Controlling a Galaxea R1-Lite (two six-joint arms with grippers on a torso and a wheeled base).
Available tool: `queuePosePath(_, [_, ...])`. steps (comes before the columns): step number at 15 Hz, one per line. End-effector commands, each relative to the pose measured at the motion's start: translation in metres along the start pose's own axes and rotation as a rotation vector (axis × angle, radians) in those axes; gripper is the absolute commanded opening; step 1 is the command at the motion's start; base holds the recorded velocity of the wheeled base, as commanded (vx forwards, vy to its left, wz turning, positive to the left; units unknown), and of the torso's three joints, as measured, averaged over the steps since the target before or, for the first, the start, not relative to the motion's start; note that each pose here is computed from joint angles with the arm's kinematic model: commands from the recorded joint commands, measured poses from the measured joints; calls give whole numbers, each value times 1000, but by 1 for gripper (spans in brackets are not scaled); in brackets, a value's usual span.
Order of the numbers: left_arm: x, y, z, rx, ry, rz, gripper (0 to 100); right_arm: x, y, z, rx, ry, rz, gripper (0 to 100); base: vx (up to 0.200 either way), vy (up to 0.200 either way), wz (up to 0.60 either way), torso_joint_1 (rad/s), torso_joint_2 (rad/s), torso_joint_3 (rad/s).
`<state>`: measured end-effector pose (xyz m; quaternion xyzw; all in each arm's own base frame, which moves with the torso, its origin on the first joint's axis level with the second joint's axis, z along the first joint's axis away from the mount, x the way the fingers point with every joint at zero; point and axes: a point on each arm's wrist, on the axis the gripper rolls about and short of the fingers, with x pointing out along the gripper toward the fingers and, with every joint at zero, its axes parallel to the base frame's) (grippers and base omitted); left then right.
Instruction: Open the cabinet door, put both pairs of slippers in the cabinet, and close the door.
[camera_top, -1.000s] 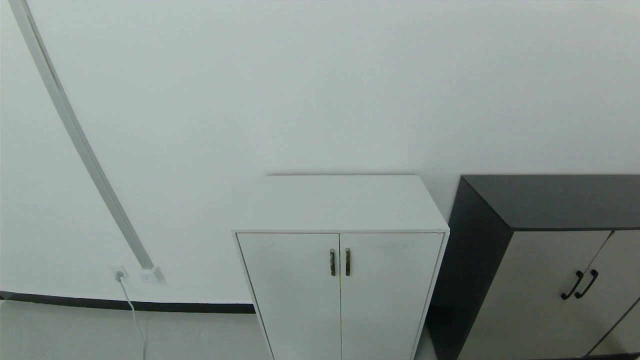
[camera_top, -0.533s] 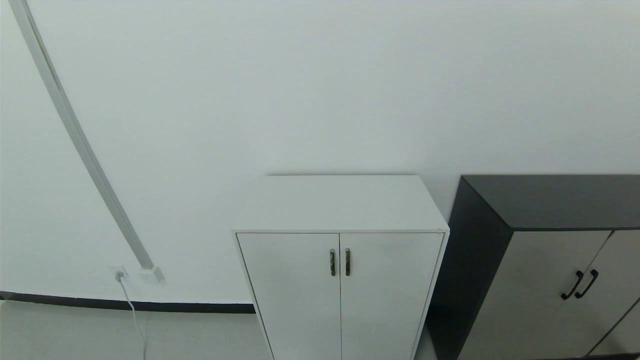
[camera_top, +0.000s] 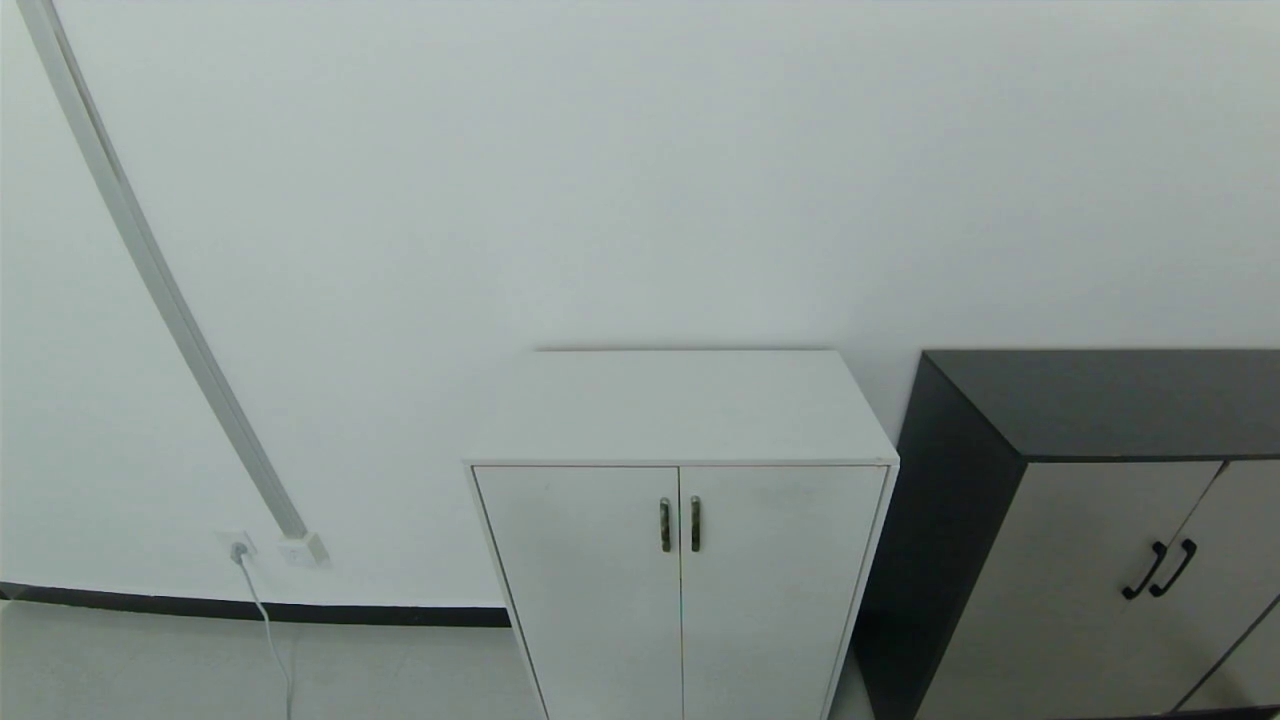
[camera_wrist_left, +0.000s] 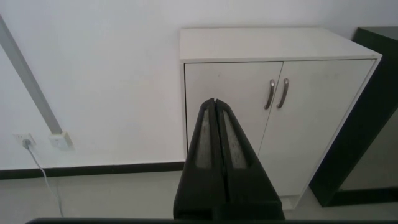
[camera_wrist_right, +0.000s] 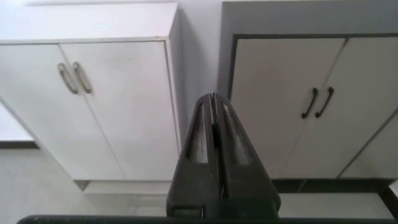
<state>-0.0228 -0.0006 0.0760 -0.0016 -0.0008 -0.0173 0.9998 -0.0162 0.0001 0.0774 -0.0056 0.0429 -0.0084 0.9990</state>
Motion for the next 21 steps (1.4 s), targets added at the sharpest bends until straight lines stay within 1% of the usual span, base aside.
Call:
queuePosePath(1, [0,0,0,-1,0,1,0,-1,1,-1,7,-20,-26,0,0,0,0,0,0,0])
queuePosePath(2, [0,0,0,-1,0,-1,0,-2,1,-1,11,-32,-9,0,0,0,0,0,0,0])
queuePosePath(3, [0,0,0,-1,0,1,0,-5,0,-2,13,-71,41,0,0,0,0,0,0,0])
queuePosePath(4, [0,0,0,-1,0,1,0,-5,0,-2,12,-71,41,0,0,0,0,0,0,0])
queuePosePath(6, [0,0,0,-1,0,-1,0,-7,0,-2,7,-86,33,0,0,0,0,0,0,0])
queuePosePath(10, [0,0,0,-1,0,1,0,-6,-1,-2,26,-87,0,0,0,0,0,0,0,0])
queuePosePath(11, [0,0,0,-1,0,1,0,-6,-1,-2,57,-87,-10,0,0,0,0,0,0,0])
queuePosePath(12, [0,0,0,-1,0,-1,0,-6,-2,-2,89,-95,-47,0,0,0,0,0,0,0])
queuePosePath(13, [0,0,0,-3,0,-1,0,-7,-2,-2,100,-97,-68,0,0,0,0,0,0,0])
queuePosePath(15, [0,0,0,-9,0,1,0,-7,-2,-1,106,-99,-71,0,0,0,0,0,0,0])
queuePosePath(17, [0,0,0,-3,0,-4,0,-7,-2,-2,98,-97,-70,0,0,0,0,0,0,0])
queuePosePath(21, [0,0,0,-3,0,-4,0,-6,-2,-2,87,-95,-66,0,0,0,0,0,0,0])
